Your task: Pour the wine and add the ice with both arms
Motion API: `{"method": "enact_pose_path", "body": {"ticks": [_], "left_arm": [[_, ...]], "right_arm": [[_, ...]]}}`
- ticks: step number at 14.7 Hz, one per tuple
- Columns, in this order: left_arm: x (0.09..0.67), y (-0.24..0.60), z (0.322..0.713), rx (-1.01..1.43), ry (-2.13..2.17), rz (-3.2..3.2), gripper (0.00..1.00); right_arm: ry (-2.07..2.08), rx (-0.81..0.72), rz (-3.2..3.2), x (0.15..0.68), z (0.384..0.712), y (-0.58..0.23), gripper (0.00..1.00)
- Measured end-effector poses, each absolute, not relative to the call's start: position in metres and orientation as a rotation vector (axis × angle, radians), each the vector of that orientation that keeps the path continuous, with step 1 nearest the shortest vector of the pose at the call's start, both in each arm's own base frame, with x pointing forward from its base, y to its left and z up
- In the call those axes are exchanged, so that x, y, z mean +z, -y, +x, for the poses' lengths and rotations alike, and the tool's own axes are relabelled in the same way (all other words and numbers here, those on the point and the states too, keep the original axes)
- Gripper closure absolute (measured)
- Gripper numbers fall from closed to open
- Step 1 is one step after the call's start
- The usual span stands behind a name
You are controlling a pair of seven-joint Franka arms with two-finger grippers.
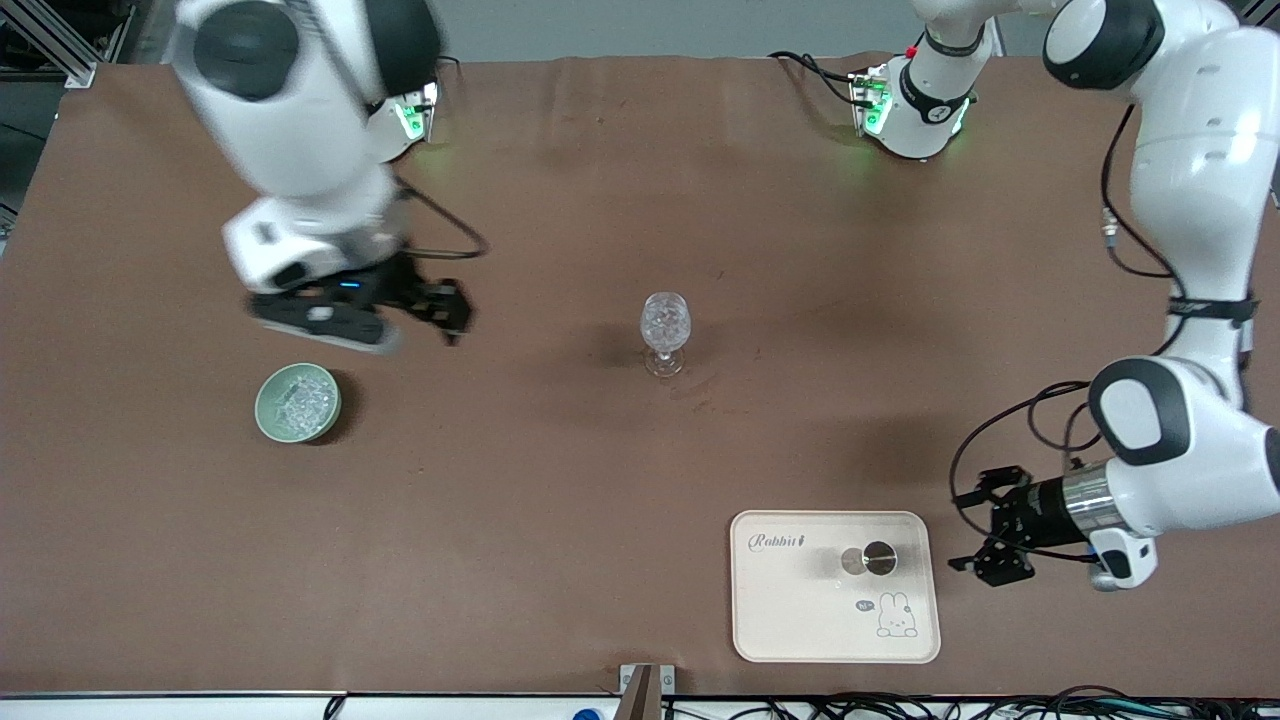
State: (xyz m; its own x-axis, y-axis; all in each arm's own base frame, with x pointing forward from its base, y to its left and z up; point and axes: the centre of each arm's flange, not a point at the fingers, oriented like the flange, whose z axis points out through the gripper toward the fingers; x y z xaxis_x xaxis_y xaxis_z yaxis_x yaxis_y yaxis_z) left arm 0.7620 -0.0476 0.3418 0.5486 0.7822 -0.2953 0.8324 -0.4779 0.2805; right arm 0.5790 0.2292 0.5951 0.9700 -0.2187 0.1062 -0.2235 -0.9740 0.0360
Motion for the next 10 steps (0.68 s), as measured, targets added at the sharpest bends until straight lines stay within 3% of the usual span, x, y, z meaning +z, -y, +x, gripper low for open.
{"method": "enact_pose_path", "body": {"ticks": [6, 10], "left_arm": [[0.483, 0.068, 0.714, -0.018, -0.727, 2.865, 0.0], [0.558, 0.067, 0.675, 0.027, -0.415, 2.996, 0.0]], "right_arm": [[0.233, 0.106, 3.059, 0.644, 0.574, -0.046, 0.0], [0.2, 0.061, 3.057, 0.664, 0.553, 0.022, 0.0]]}}
